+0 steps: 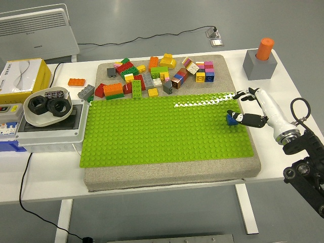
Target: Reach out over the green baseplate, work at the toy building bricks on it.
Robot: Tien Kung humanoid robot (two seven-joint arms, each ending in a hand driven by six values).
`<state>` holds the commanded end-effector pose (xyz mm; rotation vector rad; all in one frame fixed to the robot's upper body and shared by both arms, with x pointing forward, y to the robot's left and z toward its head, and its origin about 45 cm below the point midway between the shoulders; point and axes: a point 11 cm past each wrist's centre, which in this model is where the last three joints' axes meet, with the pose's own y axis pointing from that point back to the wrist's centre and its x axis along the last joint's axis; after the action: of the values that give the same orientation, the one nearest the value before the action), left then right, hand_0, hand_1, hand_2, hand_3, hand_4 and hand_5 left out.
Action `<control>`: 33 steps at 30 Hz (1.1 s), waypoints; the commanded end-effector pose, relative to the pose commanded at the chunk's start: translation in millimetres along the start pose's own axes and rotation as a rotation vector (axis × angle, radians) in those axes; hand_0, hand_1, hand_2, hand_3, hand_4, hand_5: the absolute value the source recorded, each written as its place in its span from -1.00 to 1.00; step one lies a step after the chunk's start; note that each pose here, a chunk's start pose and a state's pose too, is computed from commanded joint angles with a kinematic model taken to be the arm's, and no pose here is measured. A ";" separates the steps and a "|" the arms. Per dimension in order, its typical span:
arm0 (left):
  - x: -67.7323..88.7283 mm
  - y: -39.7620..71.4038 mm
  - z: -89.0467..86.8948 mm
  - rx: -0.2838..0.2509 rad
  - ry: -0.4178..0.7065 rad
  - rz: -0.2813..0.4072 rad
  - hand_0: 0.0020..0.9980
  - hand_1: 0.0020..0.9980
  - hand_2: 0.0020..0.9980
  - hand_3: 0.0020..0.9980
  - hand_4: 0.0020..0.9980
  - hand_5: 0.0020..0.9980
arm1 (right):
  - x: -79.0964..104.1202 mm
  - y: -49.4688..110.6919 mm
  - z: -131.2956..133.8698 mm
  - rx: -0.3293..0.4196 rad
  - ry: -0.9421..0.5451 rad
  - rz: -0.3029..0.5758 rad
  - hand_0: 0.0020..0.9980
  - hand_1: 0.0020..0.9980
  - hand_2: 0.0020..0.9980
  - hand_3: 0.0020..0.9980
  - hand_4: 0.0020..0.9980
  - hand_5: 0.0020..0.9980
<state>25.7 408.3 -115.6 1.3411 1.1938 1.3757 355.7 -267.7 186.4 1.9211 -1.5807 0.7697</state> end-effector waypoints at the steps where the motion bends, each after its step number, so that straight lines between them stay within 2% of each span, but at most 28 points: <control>1: 0.0 0.0 0.0 0.000 0.000 0.000 0.58 0.44 0.47 0.64 0.45 0.65 | 0.0 0.0 0.0 0.000 0.000 -0.001 0.45 0.35 0.48 0.17 0.69 -0.51; 6: -0.2 -0.1 -0.7 0.002 0.000 -0.003 0.58 0.44 0.47 0.63 0.46 0.64 | 4.1 -1.3 -0.3 0.001 0.039 -0.004 0.47 0.36 0.48 0.16 0.70 -0.51; 7: -0.5 -0.1 -1.0 0.003 0.001 -0.004 0.58 0.44 0.47 0.63 0.46 0.64 | 6.2 -2.7 -0.6 -0.002 0.066 -0.009 0.47 0.36 0.48 0.16 0.70 -0.51; 8: -0.8 -0.2 -1.2 0.003 0.001 -0.005 0.59 0.44 0.46 0.63 0.47 0.65 | 8.1 -4.0 -0.9 -0.004 0.093 -0.015 0.49 0.36 0.48 0.16 0.62 -0.61; 17: -2.9 -0.2 -0.7 0.008 -0.002 -0.009 0.59 0.44 0.46 0.63 0.46 0.65 | 16.9 -13.6 -7.5 -0.028 0.288 -0.084 0.50 0.38 0.49 0.16 0.60 -0.60; 33: -7.7 -0.6 0.4 0.006 -0.006 -0.015 0.59 0.44 0.46 0.63 0.45 0.65 | 2.5 -19.9 -9.2 -0.049 0.423 -0.146 0.53 0.40 0.50 0.17 0.60 -0.59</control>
<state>26.5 400.9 -117.6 1.3368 1.2022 1.3573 374.8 -259.4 193.7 1.6778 -1.1791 0.9870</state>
